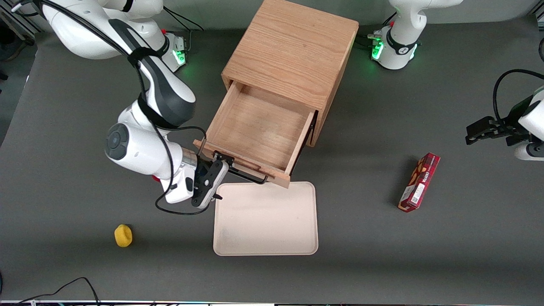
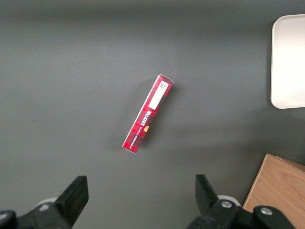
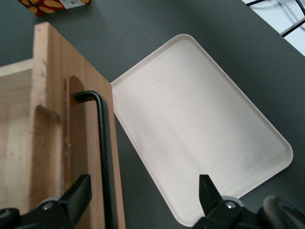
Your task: Open upper drawer
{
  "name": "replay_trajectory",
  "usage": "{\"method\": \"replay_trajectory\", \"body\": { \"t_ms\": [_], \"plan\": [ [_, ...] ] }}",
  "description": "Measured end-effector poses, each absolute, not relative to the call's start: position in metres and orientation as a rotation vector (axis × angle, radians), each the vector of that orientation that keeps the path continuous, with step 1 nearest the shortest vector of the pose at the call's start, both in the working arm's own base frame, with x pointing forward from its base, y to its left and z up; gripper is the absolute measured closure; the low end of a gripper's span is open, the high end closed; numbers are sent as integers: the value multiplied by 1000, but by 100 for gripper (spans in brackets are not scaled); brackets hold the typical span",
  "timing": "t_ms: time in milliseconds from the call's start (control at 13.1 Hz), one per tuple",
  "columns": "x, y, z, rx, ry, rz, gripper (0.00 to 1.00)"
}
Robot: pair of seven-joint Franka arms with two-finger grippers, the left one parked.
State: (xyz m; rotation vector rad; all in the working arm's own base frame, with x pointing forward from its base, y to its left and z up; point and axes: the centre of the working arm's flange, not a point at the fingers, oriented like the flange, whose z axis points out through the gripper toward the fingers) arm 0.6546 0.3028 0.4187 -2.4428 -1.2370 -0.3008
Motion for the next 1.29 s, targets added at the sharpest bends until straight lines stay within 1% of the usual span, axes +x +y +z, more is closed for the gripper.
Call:
{"method": "replay_trajectory", "body": {
  "t_ms": [152,304,380,609,837,989,1065,1293],
  "plan": [
    [662,282,452,-2448,-1216,-314,0],
    [663,239,502,-2495,-1185,-342,0],
    [659,206,527,-2541,-1145,-317,0],
    [628,84,584,-2741,-805,-96,0],
    [586,26,632,-2941,-285,41,0],
    [565,12,652,-3077,28,72,0],
    [559,10,654,-3108,130,89,0],
    [557,3,642,-3116,299,143,0]
  ]
}}
